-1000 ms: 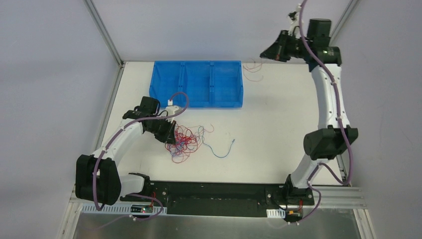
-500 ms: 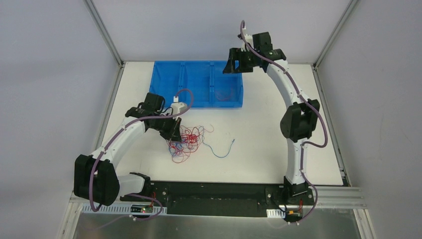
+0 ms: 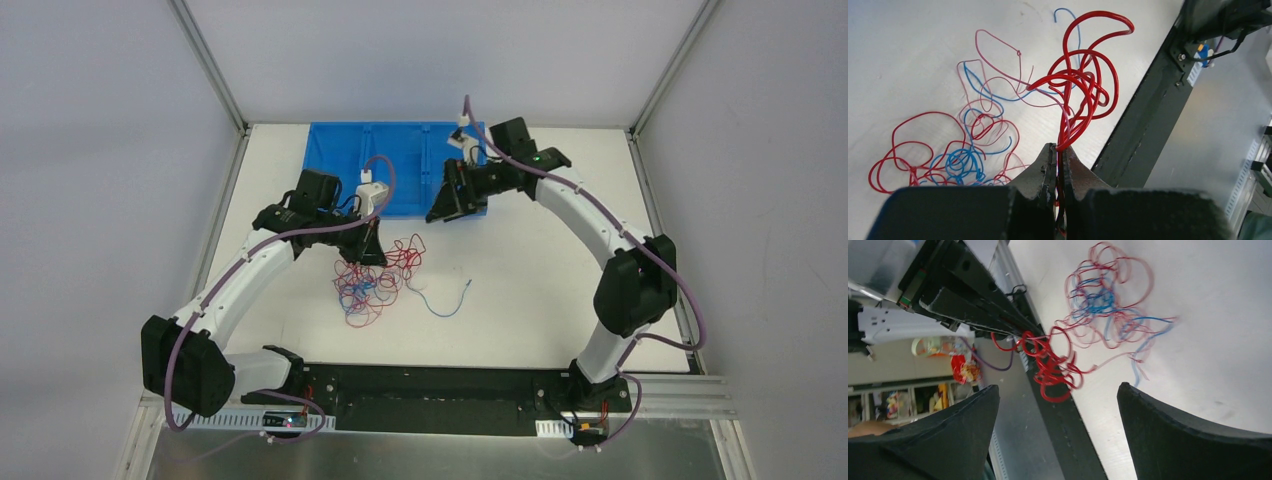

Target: Untangle the cables

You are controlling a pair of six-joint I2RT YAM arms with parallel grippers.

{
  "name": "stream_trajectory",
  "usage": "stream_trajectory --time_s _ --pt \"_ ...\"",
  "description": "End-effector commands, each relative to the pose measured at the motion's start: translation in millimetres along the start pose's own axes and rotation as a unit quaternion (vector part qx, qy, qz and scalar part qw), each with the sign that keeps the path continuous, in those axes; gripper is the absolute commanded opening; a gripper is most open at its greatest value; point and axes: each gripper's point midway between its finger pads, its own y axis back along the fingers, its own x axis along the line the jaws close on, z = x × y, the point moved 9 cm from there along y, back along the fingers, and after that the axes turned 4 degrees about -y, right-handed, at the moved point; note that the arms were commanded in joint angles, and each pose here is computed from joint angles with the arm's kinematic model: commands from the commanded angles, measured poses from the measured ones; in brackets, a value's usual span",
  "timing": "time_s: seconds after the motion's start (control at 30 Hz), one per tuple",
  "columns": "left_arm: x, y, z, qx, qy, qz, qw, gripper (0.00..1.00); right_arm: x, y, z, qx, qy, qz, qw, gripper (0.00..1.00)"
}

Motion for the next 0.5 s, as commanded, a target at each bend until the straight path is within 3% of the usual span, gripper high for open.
stream_trajectory --time_s 0.0,0.07,0.1,0.17,0.27,0.47 --pt "-15.0 8.5 28.9 -0.053 -0.006 -0.029 0.998 0.00 25.3 -18.3 -8.8 0.014 0.031 0.039 0.999 0.94" --pt "-15.6 8.9 33.3 -0.058 -0.008 -0.033 0.998 0.00 23.1 -30.5 -15.1 0.030 0.026 0.033 0.999 0.96" --pt "-15.7 8.9 34.7 -0.059 -0.008 -0.034 0.998 0.00 21.4 -34.8 -17.9 0.039 0.022 0.035 0.998 0.88" --pt "-14.3 7.8 34.7 -0.057 -0.006 -0.031 0.998 0.00 20.4 -37.6 -22.5 0.054 0.024 0.047 0.997 0.57" --pt "-9.5 8.8 27.2 -0.048 0.001 -0.006 0.999 0.00 23.3 -25.5 -27.1 0.046 0.043 0.038 0.997 0.01" --pt "22.4 23.7 -27.6 0.010 0.017 0.063 0.998 0.00 16.7 36.7 -21.2 -0.017 0.040 -0.001 0.999 0.00"
